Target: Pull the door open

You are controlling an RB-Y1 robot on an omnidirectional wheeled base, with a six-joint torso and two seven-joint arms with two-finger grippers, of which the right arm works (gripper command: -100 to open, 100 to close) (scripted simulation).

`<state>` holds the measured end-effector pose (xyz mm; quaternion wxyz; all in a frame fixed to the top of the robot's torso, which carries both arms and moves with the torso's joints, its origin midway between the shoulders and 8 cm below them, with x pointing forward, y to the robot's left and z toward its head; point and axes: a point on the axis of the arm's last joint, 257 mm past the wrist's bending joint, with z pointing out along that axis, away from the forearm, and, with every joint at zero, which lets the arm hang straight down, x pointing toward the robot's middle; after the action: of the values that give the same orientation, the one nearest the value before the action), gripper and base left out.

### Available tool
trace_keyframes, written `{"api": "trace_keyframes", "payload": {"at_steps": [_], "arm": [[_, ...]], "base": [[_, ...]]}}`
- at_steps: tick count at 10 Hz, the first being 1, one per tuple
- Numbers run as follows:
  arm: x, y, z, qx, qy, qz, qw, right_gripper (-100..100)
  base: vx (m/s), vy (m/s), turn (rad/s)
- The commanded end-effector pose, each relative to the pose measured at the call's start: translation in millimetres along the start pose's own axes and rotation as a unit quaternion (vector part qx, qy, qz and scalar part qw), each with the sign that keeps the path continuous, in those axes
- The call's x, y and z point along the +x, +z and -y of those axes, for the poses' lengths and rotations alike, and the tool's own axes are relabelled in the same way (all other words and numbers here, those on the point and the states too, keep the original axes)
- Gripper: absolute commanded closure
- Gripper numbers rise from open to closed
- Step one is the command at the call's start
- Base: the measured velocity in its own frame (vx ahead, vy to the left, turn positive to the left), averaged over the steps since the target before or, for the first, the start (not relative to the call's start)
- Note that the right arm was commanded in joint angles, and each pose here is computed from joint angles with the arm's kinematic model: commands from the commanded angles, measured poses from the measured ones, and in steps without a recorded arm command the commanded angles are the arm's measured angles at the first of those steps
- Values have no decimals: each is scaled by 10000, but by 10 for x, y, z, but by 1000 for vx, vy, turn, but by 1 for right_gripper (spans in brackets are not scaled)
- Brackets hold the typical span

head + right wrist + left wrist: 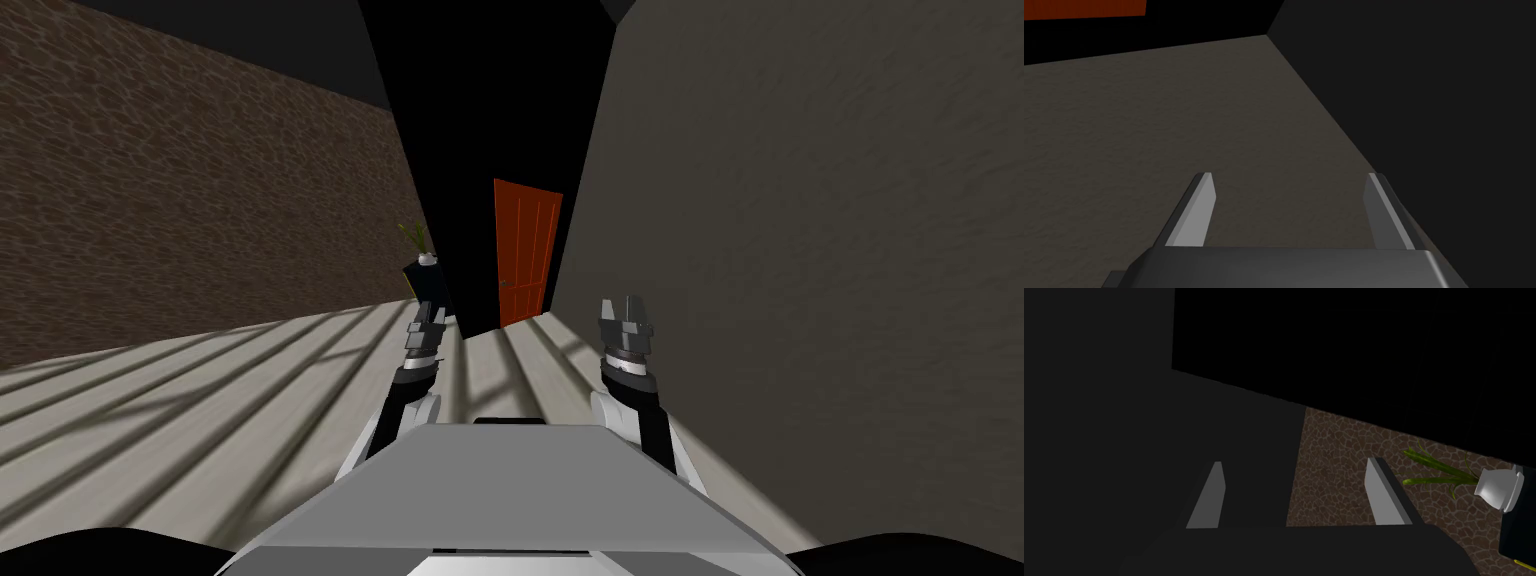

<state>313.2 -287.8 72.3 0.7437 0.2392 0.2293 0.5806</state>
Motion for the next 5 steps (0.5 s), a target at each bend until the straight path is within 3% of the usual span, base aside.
{"api": "trace_keyframes", "payload": {"at_steps": [1, 5], "arm": [[18, -28, 124, 92, 22, -43, 9999, -100], [53, -109, 438, 331, 77, -124, 9993, -100]], "base": [[51, 12, 117], [109, 0, 90]]}}
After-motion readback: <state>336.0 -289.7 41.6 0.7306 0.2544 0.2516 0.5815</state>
